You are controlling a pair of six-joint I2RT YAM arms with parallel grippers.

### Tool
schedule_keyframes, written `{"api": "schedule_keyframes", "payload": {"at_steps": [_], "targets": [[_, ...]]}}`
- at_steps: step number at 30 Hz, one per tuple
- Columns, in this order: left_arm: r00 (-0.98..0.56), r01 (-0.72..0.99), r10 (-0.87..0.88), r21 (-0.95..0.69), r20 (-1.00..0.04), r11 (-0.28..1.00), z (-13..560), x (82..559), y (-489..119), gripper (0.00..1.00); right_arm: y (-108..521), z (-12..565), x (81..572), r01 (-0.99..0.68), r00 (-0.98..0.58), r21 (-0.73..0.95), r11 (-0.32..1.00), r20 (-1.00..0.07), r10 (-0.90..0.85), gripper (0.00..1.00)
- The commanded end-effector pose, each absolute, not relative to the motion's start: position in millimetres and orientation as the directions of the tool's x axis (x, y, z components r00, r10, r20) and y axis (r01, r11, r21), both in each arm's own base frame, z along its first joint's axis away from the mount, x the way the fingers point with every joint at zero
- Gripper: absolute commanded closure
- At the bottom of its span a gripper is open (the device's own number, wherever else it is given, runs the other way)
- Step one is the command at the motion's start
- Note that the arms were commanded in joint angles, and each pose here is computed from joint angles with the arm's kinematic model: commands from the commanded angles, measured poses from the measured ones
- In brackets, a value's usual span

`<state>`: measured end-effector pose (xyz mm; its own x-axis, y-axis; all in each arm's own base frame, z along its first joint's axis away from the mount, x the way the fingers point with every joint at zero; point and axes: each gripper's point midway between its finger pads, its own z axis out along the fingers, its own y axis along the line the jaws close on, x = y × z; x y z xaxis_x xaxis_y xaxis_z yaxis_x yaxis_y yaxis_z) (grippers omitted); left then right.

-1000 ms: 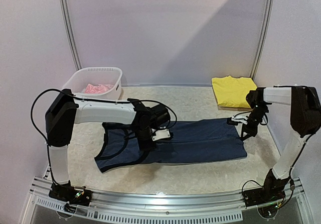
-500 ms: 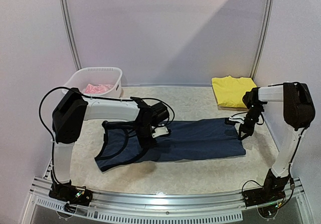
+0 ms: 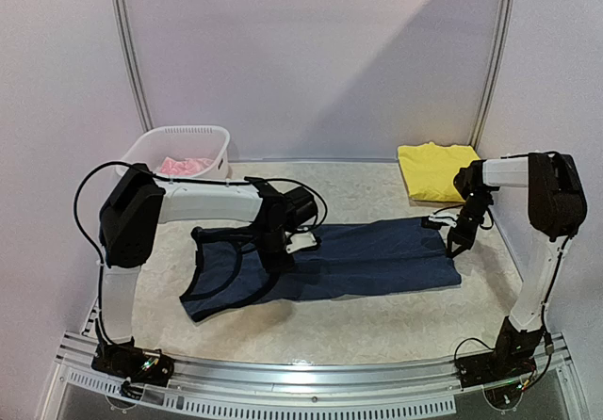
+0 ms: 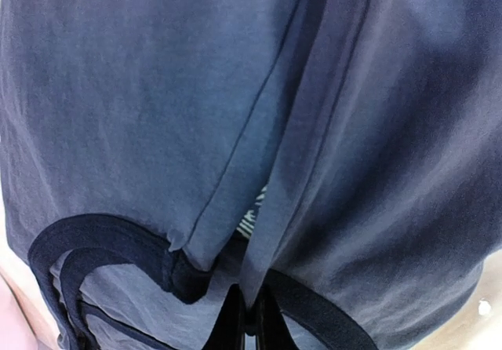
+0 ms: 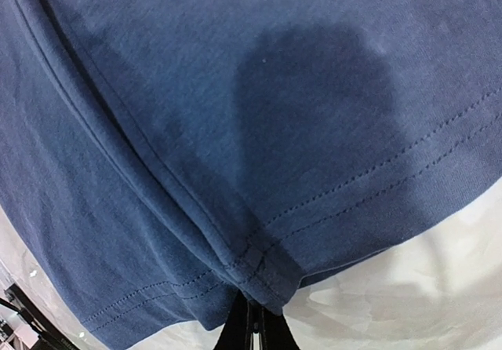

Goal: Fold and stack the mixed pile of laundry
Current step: Fold the 1/3-folded tank top at the center of the board.

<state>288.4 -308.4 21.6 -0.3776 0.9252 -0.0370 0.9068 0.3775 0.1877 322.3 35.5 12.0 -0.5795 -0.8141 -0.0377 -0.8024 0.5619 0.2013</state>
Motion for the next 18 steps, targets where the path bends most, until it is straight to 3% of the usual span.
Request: {"api": "schedule_keyframes", "payload": {"at_steps": [1,8,14,18], "targets": [[-0.412,0.895,0.911,0.198,0.019,0.400,13.8,295.3,-293.9,1.00,26.3,2.6,330.1,-0.786,-0.603,0.176,0.593,-0.003,-0.798,0.97],[-0.434,0.885,0.900,0.201,0.027,0.420,20.2,295.7,-292.8,0.92,26.6,11.2,339.9,-0.768,-0.633,0.142,0.624,-0.024,-0.774,0.79],[-0.482,0.833,0.873,0.267,-0.080,0.484,98.3,289.8,-286.2,0.73,31.2,56.6,340.3,-0.762,-0.647,0.101,0.639,-0.099,-0.756,0.69],[-0.489,0.835,0.868,0.243,-0.079,0.493,120.1,253.5,-262.2,0.71,36.9,87.1,333.4,-0.764,-0.642,0.062,0.643,-0.178,-0.746,0.64]]}}
